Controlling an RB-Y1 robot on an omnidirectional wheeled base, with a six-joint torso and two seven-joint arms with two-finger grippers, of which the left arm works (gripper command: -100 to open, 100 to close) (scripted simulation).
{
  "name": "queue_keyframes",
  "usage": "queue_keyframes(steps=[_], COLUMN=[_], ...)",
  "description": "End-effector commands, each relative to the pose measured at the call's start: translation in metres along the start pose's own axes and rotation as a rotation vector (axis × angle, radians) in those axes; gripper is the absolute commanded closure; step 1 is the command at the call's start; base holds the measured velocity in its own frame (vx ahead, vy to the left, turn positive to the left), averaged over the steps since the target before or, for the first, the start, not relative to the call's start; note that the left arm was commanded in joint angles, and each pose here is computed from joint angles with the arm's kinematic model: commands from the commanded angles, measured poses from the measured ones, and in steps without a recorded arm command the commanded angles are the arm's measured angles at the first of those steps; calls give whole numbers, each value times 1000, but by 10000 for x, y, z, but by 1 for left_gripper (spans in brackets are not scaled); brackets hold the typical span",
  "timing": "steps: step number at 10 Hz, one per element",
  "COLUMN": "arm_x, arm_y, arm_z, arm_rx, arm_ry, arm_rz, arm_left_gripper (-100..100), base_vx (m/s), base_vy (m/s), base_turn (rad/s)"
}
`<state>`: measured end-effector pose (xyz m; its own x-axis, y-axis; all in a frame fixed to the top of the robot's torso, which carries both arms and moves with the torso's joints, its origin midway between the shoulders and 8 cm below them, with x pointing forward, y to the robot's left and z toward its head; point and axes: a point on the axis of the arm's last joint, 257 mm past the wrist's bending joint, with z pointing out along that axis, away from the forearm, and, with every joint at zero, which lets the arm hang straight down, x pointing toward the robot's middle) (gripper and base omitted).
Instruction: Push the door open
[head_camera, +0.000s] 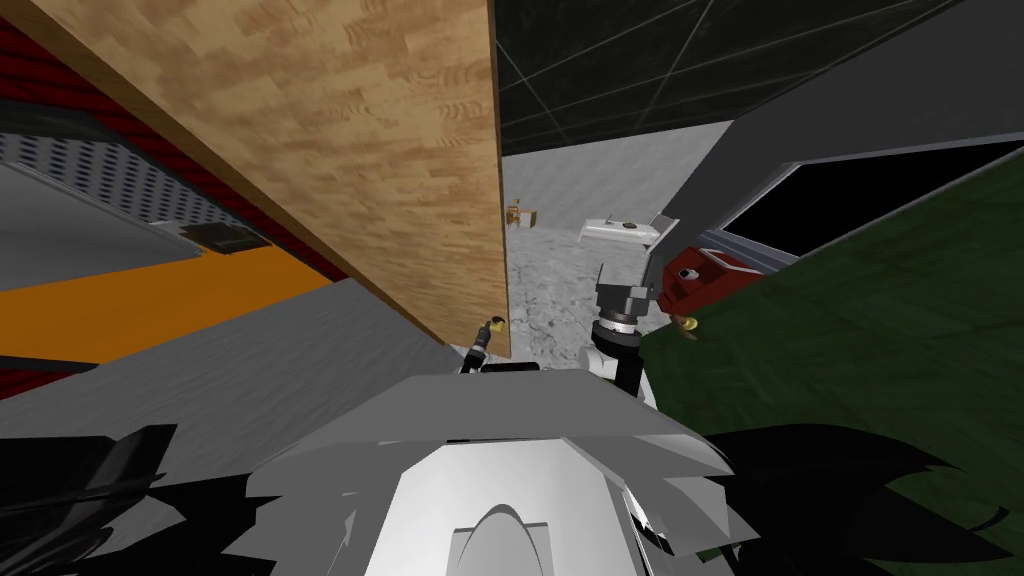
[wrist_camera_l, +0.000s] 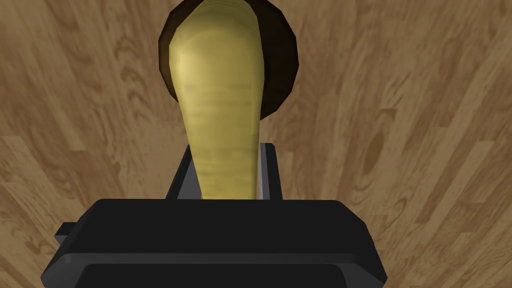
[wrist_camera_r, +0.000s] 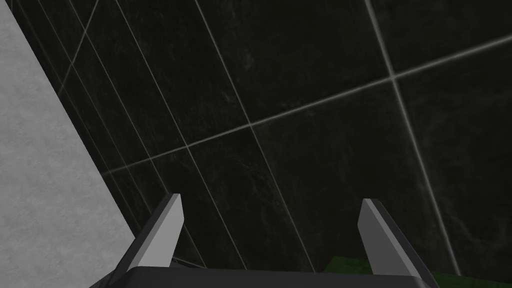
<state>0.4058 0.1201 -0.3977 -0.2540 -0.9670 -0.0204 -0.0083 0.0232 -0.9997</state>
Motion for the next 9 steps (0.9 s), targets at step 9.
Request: queue_keyframes(steps=[9], arm_x=[-468], arm_y=[-39], arm_z=[137], arm_rx=[9], arm_ry=[-134], arm_rz=[-15], arm_left_gripper=[100], base_vx=[135], base_vy=[-131], base_turn=[65])
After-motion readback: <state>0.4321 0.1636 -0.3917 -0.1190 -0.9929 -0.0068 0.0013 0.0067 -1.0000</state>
